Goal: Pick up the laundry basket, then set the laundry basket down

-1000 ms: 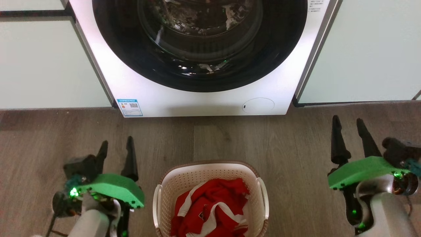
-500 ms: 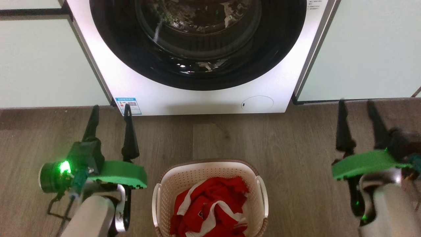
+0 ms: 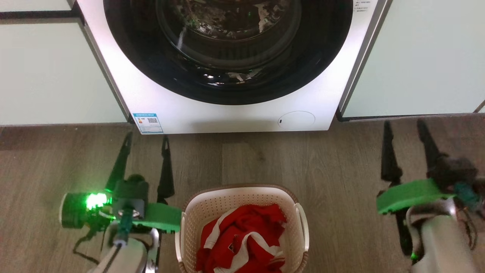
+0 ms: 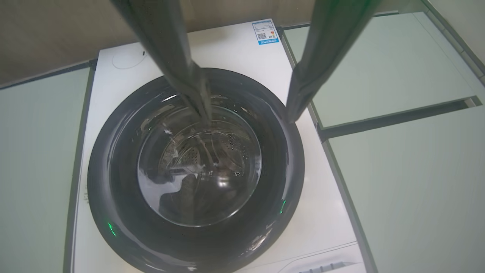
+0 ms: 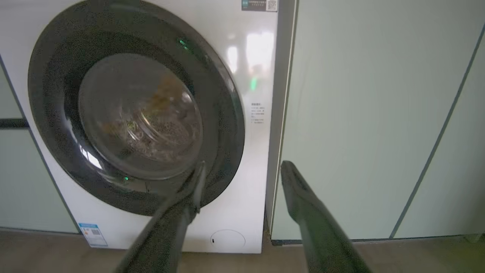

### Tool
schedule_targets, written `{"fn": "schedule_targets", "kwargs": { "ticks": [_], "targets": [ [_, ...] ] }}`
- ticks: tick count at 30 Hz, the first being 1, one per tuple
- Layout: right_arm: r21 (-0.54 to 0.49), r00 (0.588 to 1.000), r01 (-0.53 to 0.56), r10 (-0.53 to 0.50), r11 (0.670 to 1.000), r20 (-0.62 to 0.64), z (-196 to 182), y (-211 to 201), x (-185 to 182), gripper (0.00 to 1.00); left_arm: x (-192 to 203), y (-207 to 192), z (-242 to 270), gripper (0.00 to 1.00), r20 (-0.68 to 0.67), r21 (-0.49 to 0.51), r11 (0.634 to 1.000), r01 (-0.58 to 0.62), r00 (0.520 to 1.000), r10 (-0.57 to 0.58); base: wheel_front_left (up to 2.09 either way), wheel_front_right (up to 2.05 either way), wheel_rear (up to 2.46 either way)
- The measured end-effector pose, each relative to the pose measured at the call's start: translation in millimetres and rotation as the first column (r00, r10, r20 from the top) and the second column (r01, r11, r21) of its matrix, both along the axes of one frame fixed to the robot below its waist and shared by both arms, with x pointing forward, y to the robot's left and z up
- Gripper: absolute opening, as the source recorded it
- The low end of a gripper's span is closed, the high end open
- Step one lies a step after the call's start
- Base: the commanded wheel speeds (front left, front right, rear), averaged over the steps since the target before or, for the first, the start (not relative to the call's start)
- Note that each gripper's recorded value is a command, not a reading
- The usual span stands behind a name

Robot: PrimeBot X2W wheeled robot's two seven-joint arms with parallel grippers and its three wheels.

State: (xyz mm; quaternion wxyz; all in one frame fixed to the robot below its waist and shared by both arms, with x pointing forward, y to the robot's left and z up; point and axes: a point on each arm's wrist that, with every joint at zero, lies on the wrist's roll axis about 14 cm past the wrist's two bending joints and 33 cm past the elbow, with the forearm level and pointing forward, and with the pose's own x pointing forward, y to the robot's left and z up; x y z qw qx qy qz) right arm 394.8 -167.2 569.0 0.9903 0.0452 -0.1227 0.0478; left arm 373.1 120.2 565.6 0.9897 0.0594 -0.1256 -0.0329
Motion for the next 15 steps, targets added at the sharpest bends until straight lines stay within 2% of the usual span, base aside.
{"fn": "schedule_targets", "kwargs": {
  "ticks": [4, 11, 15],
  "targets": [
    [-0.057, 0.999, -0.007, 0.005, 0.998, -0.04, -15, 4, -3, 1.0, -2, -4, -6, 1.0, -0.005, 0.022, 1.0, 0.007, 1.0, -0.007, 0.0, 0.0, 0.0],
    [-0.141, 1.0, -0.012, 0.009, 0.99, -0.027, -16, 8, -4, 1.0, -9, -9, -7, 1.0, 0.032, 0.105, 0.994, 0.014, 0.999, -0.018, 0.0, 0.0, 0.0],
    [-0.147, 1.0, -0.015, 0.011, 0.989, -0.029, -16, 9, -3, 1.0, -9, -9, -9, 1.0, 0.028, 0.107, 0.994, 0.016, 0.999, -0.019, 0.0, 0.0, 0.0]
  ]
}}
